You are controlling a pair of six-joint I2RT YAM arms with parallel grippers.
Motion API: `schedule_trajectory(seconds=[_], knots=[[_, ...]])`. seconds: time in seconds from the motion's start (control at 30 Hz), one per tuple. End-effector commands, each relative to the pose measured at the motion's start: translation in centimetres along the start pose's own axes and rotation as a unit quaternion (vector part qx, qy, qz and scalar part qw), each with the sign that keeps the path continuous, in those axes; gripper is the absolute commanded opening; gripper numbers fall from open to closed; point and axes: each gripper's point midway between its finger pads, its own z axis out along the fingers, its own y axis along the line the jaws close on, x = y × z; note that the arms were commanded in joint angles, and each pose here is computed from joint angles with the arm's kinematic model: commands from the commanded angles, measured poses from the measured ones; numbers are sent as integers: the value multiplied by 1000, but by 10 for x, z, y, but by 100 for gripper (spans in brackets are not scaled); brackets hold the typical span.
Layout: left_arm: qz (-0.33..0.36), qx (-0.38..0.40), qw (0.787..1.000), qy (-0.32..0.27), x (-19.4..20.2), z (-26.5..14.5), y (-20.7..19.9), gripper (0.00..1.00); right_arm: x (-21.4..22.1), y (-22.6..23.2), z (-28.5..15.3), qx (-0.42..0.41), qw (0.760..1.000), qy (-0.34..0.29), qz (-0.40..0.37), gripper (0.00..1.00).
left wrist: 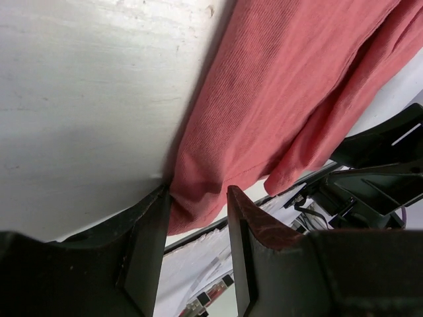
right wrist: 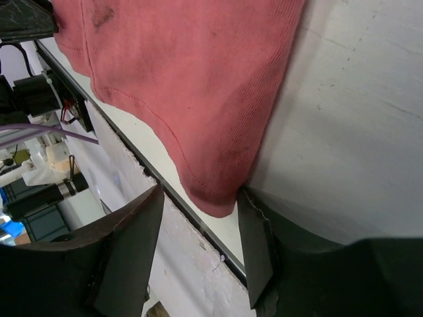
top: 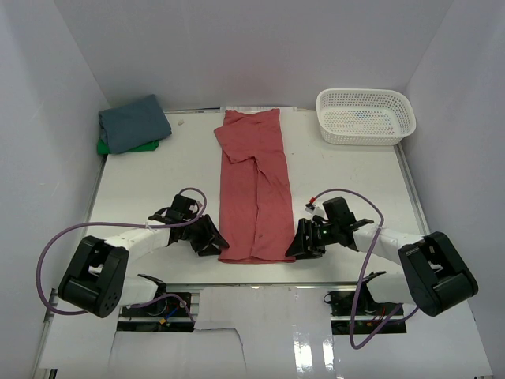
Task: Fold and stack the t-shirts
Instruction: Grab the bottom of the folded rectangular tshirt with both arms
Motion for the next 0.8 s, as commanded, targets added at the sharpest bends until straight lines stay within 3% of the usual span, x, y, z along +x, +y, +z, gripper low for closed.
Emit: schedule_trajectory(seconds=[0.0,0.17,0.27,0.33,0.47,0.77], knots=[[8,-23,999,-26,-10,5,8,51,5,-19,5,35,999,1,2,55],[6,-27,999,-21,-8,7,11,51,5,-21,9,36,999,4,5,51],[8,-26,999,-22,-7,6,11,51,5,-23,11,39,999,8,6,43],[8,-26,999,-18,-5,6,13,51,6,-23,12,40,999,9,6,25],[8,-28,999,-16,-2,7,16,51,5,-24,12,41,999,8,6,10],[0,-53,999,-2,10,2,32,51,6,-24,11,45,999,8,2,8]])
